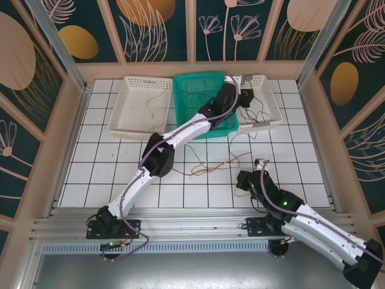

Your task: Untangle the cables

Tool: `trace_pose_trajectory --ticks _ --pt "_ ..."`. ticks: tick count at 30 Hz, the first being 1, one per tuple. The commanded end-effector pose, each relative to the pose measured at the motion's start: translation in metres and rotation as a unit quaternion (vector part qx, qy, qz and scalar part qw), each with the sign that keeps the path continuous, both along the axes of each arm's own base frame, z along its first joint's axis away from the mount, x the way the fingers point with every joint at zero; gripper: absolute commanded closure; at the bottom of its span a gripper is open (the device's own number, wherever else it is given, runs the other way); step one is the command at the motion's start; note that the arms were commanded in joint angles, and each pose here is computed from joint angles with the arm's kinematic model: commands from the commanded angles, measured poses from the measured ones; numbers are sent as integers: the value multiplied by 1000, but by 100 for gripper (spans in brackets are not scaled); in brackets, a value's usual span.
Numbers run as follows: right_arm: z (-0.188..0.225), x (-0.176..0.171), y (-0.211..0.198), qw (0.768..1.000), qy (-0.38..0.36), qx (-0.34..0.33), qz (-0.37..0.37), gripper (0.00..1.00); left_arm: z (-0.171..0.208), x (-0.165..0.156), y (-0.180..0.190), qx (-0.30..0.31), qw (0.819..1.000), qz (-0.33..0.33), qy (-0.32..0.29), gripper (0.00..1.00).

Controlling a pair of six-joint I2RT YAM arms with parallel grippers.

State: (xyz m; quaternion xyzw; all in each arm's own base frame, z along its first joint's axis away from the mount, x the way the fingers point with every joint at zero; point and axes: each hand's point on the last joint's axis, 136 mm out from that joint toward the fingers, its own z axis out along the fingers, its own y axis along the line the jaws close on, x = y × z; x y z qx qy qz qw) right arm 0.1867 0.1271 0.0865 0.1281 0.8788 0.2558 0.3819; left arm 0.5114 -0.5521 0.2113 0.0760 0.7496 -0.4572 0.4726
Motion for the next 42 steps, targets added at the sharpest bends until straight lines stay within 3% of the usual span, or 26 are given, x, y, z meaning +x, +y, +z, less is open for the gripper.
trace_pose_trajectory --ticks 1,7,13,24,32,42 --pt "-1 -1 -2 1000 -2 0 -5 100 -20 6 2 4 1000 8 16 92" --pt "-1 -1 -1 1000 -1 0 -4 100 -37 6 0 15 1000 4 27 74" --pt "0 -1 -2 1000 -2 0 -5 100 -43 6 1 30 999 -3 32 48" --pt "10 0 -2 1000 -8 0 -8 100 -7 -5 12 67 997 -31 21 1" --pt "26 3 -2 1000 -20 5 -11 100 43 -19 32 109 993 -32 -9 2" --pt "78 9 12 998 -62 23 23 100 160 -66 83 96 992 -24 -78 1"
